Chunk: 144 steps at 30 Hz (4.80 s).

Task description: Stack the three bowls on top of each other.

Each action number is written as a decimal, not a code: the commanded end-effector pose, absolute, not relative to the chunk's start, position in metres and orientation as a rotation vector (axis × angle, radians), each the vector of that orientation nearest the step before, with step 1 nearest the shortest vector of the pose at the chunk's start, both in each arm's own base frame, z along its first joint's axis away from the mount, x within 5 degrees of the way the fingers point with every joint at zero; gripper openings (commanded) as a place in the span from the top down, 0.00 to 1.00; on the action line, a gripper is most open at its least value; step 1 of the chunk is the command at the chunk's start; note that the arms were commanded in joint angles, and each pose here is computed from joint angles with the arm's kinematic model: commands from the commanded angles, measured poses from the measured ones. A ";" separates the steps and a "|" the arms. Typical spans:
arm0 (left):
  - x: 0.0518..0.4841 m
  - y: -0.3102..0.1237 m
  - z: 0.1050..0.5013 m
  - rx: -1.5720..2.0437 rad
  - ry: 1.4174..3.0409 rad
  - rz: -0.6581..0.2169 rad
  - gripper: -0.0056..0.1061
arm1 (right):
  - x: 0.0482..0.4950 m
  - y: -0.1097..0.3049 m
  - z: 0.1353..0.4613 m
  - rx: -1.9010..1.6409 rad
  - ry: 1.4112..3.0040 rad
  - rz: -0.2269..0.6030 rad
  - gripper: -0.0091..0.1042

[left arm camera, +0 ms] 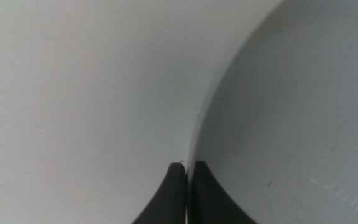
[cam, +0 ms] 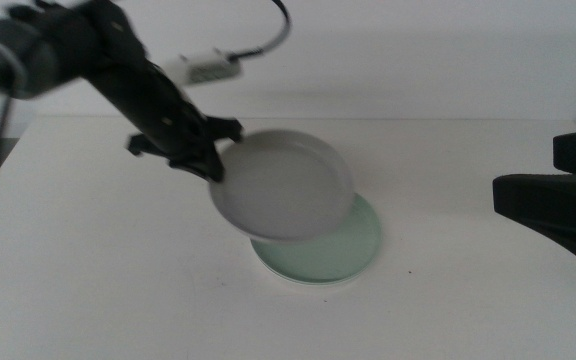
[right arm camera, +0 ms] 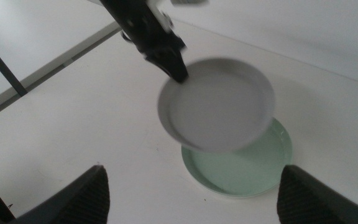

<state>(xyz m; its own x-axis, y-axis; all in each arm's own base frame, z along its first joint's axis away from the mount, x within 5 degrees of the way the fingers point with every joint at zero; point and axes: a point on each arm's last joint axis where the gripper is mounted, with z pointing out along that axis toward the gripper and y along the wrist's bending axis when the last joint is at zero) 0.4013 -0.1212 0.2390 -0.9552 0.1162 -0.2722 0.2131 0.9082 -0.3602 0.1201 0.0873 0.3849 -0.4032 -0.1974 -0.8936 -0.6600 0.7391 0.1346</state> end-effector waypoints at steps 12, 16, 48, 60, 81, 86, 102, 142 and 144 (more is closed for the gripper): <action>0.405 -0.176 0.196 0.326 2.832 -0.575 0.97 | 0.120 0.087 0.384 -0.655 1.956 0.585 0.26; 0.406 -0.177 0.188 0.334 2.852 -0.562 0.97 | 0.120 0.087 0.384 -0.655 1.956 0.585 0.26; 0.364 -0.050 0.369 0.106 2.555 -0.409 0.11 | 0.120 0.087 0.384 -0.655 1.956 0.585 0.26; 0.204 -0.021 0.363 0.000 2.086 -0.267 0.11 | 0.120 0.087 0.384 -0.654 1.956 0.588 0.26; 0.204 -0.020 0.366 0.008 2.057 -0.253 0.11 | 0.120 0.087 0.384 -0.652 1.956 0.591 0.26; 0.204 -0.020 0.366 0.010 2.055 -0.252 0.11 | 0.122 0.055 0.394 -0.448 1.885 0.342 0.23; 0.205 -0.018 0.368 0.026 2.032 -0.208 0.11 | 0.096 -0.002 0.369 0.107 1.623 0.082 0.10; 0.054 -0.008 0.186 0.016 1.786 -0.136 0.11 | 0.055 0.000 0.192 0.106 1.737 0.042 0.10; 0.055 -0.007 0.189 0.012 1.752 -0.127 0.11 | 0.055 0.000 0.190 0.105 1.742 0.039 0.10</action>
